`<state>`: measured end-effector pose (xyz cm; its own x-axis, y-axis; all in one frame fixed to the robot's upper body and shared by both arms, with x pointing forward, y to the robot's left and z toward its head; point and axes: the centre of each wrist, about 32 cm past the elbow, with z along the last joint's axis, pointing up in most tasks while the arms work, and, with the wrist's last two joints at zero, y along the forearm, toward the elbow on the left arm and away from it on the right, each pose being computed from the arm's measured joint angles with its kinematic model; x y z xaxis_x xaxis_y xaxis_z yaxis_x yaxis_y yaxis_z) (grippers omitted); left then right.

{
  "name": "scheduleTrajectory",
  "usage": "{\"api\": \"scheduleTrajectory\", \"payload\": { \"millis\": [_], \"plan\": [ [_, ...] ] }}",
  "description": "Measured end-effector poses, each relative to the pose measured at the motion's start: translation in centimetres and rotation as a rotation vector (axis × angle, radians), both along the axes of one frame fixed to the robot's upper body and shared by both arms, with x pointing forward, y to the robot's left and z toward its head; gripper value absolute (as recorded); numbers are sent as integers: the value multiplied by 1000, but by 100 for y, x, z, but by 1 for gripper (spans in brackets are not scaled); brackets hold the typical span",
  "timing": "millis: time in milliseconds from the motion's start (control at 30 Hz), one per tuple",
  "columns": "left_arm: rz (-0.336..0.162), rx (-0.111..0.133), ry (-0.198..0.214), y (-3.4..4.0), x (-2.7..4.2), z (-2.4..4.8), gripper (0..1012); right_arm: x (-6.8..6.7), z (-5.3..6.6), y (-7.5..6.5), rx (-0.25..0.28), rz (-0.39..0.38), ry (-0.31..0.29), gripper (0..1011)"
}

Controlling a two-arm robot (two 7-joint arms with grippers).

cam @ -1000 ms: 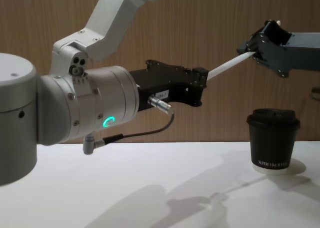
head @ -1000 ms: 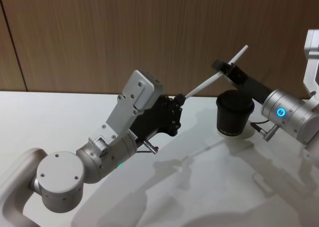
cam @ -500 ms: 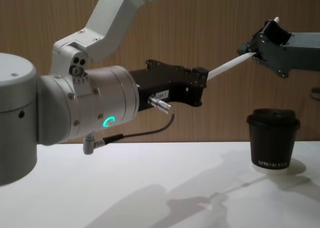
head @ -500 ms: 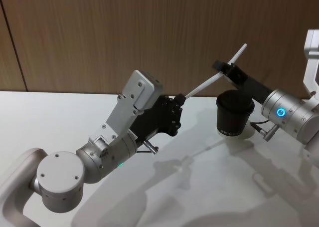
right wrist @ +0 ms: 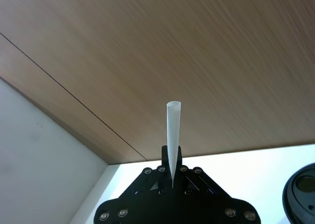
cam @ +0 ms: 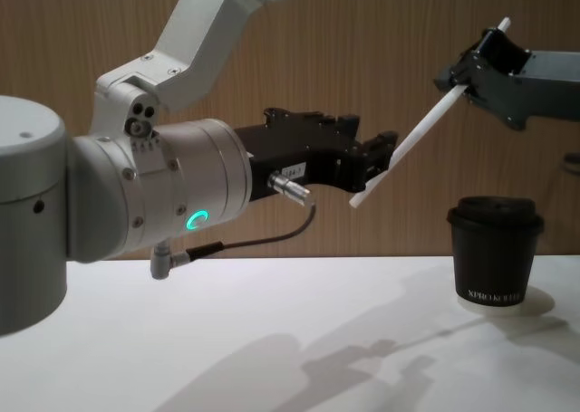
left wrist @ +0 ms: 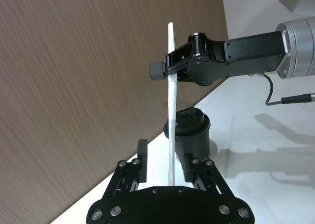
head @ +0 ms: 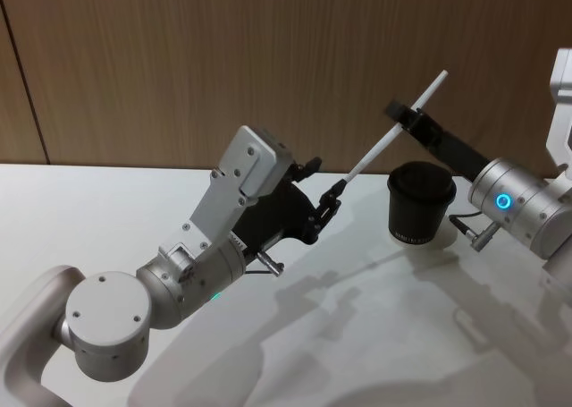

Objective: Pick up the straw with one hand, pass it to the other hand, and insert it into the cup.

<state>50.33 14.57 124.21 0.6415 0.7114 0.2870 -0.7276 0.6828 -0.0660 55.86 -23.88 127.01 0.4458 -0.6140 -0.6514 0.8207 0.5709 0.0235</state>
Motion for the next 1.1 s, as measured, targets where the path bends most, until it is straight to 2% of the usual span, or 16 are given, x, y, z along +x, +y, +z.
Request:
{"api": "scheduleTrajectory", "payload": {
  "millis": [100, 133, 200, 233, 333, 367, 467, 533, 567, 600, 633, 833, 867, 1100],
  "plan": [
    [0, 0, 0, 0, 0, 0, 480, -4, 2, 0, -14, -6, -33, 1],
    [0, 0, 0, 0, 0, 0, 542, -5, 2, -1, -18, -8, -42, 1],
    [0, 0, 0, 0, 0, 0, 562, -7, 5, -3, -25, -10, -57, 1],
    [0, 0, 0, 0, 0, 0, 624, -8, 6, -5, -29, -13, -69, 1],
    [0, 0, 0, 0, 0, 0, 695, -9, 15, -21, -52, -22, -118, 1],
    [0, 0, 0, 0, 0, 0, 762, -8, 19, -27, -58, -23, -127, 1],
    [0, 0, 0, 0, 0, 0, 822, -5, 35, -45, -77, -30, -169, 1],
    [0, 0, 0, 1, 0, 0, 896, 0, 50, -65, -95, -34, -204, 1],
    [0, 0, 0, 0, 0, 0, 911, 0, 50, -65, -95, -34, -204, 1],
    [0, 0, 0, 0, 0, 0, 944, 6, 69, -88, -114, -38, -240, 1],
    [0, 0, 0, 0, 0, 0, 973, 6, 69, -88, -114, -38, -240, 1],
    [0, 0, 0, 0, 0, 0, 1003, 42, 147, -189, -189, -44, -349, 1],
    [0, 0, 0, 0, 0, 0, 1003, 42, 147, -189, -189, -44, -349, 1],
    [0, 0, 0, 0, 0, 0, 1003, 99, 259, -300, -283, -32, -456, 1]
  ]
}}
